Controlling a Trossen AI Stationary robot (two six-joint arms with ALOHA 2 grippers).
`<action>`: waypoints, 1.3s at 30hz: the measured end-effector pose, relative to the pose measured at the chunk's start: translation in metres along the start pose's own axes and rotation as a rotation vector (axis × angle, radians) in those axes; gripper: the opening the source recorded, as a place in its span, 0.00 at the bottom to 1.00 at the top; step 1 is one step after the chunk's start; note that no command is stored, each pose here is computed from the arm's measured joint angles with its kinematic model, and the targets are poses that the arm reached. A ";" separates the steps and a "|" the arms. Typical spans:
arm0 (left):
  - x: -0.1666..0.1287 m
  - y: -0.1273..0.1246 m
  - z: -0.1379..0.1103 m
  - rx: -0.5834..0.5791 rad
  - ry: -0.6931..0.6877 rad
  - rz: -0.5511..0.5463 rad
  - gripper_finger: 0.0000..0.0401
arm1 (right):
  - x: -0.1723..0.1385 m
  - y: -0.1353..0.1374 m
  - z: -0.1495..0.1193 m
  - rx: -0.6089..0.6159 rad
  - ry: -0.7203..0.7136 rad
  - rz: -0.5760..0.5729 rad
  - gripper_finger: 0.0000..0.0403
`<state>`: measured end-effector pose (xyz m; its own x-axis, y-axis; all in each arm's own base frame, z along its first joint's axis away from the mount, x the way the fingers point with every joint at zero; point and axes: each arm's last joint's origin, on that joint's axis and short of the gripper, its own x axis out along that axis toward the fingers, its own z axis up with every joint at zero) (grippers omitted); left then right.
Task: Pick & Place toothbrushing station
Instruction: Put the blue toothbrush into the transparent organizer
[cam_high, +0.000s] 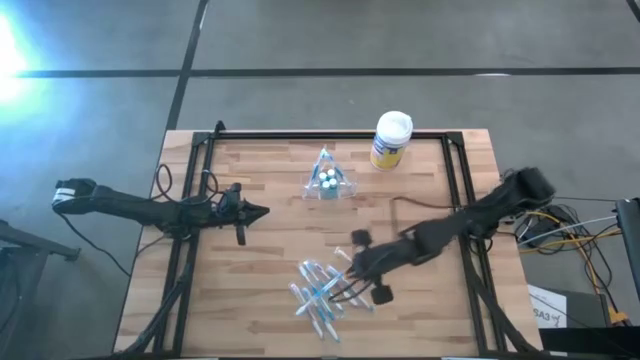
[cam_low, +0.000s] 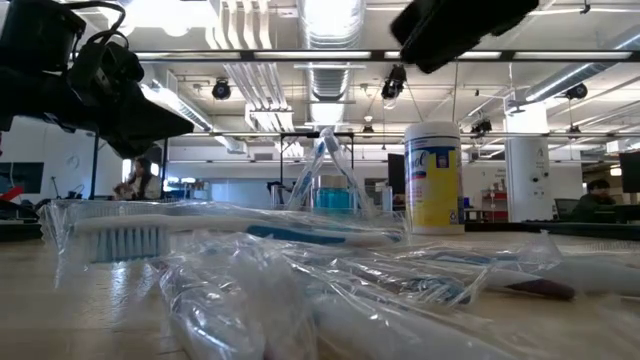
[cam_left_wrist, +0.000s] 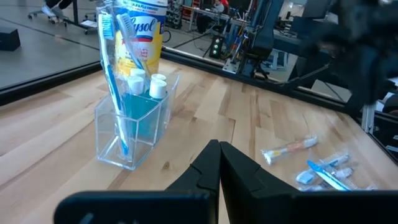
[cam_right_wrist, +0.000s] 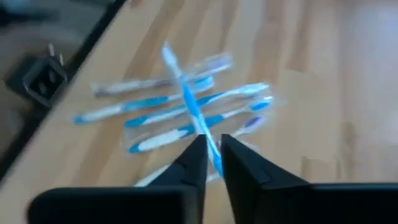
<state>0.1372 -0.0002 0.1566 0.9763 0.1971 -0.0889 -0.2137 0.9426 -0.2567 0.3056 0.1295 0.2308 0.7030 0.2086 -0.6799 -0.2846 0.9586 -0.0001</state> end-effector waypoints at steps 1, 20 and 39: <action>0.000 0.000 0.000 0.000 0.000 0.000 0.02 | 0.012 0.001 0.003 -0.036 0.031 0.015 0.15; 0.000 0.000 -0.002 0.004 0.022 0.002 0.02 | 0.136 -0.001 0.047 -0.255 0.345 0.175 0.48; 0.001 0.001 -0.003 0.006 0.034 0.005 0.02 | 0.149 -0.018 0.039 -0.219 0.395 0.196 0.11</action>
<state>0.1375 -0.0003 0.1530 0.9734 0.1930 -0.1233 -0.2187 0.9432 -0.2502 0.4408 0.1505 0.1583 0.3336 0.2511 -0.9087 -0.5468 0.8367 0.0304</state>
